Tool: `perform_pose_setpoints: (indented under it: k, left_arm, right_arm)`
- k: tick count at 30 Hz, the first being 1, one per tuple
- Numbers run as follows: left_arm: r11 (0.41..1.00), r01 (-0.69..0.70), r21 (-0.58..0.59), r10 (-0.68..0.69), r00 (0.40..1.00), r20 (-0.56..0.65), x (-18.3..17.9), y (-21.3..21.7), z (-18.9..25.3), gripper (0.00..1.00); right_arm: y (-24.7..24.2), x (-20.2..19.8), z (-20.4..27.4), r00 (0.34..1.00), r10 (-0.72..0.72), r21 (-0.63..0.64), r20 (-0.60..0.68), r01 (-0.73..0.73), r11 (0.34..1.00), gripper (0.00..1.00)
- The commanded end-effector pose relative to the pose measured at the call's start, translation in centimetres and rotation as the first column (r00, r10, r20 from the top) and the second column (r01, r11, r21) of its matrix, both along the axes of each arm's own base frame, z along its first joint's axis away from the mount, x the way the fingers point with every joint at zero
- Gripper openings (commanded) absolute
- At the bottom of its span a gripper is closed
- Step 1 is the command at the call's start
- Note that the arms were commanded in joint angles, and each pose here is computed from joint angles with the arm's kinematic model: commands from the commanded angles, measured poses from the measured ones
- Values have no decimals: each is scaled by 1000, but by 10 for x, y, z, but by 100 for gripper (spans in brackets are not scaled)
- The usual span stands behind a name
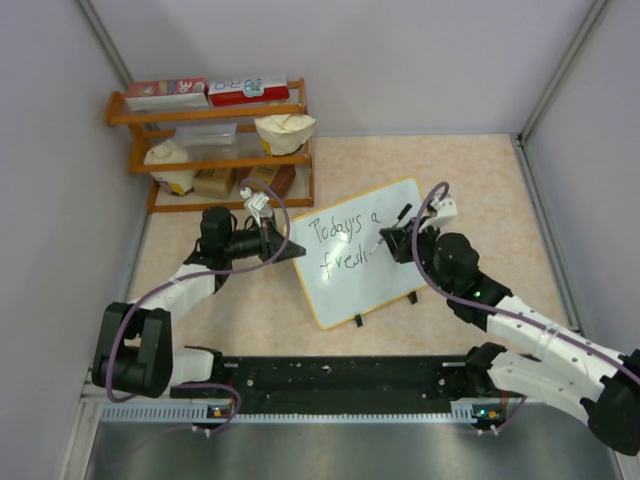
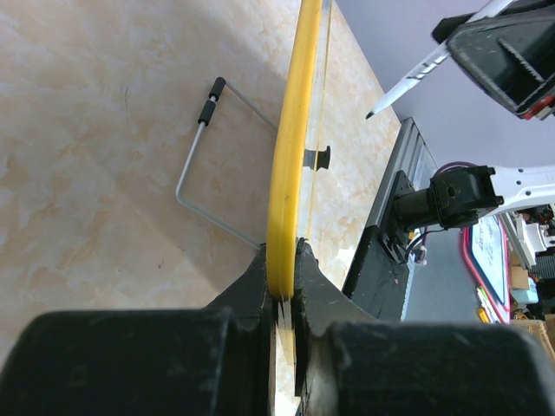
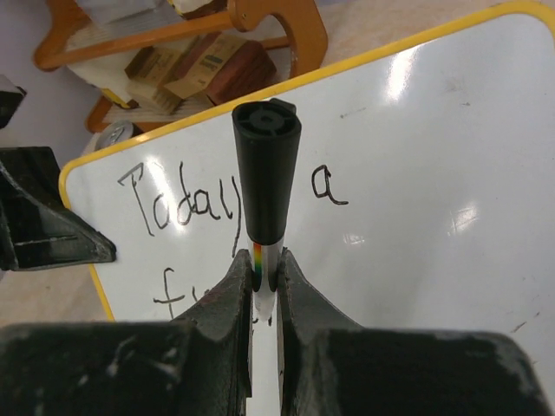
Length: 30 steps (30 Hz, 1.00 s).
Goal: Write a sentence on the whiteboard
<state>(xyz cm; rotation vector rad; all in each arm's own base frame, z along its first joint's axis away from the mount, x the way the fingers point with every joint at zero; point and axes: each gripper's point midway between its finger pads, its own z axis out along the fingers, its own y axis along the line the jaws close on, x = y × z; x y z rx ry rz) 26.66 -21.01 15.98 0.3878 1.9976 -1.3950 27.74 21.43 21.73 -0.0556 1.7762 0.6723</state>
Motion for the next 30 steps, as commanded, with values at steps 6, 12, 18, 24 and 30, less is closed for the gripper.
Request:
perform_pose_setpoints:
  k: [6,12,18,24,30]
  left_arm:
    - [994,-22,106,14,997,71,4,6,-27,0]
    - [994,-24,108,16,997,75,4,7,-26,0]
    - [994,-22,109,14,997,72,3,7,-27,0]
    - [994,-23,109,16,997,72,4,7,-27,0]
    - [994,-22,109,14,998,69,3,7,-28,0]
  right_arm:
    - [-20,0,25,998,-41,35,50,39,999,0]
    - [-39,8,20,999,-32,105,15,30,994,0]
    - [-55,9,18,999,-40,118,9,39,992,0]
    - [-58,9,15,999,-46,100,9,45,994,0]
    - [-60,10,13,999,-52,82,14,51,995,0]
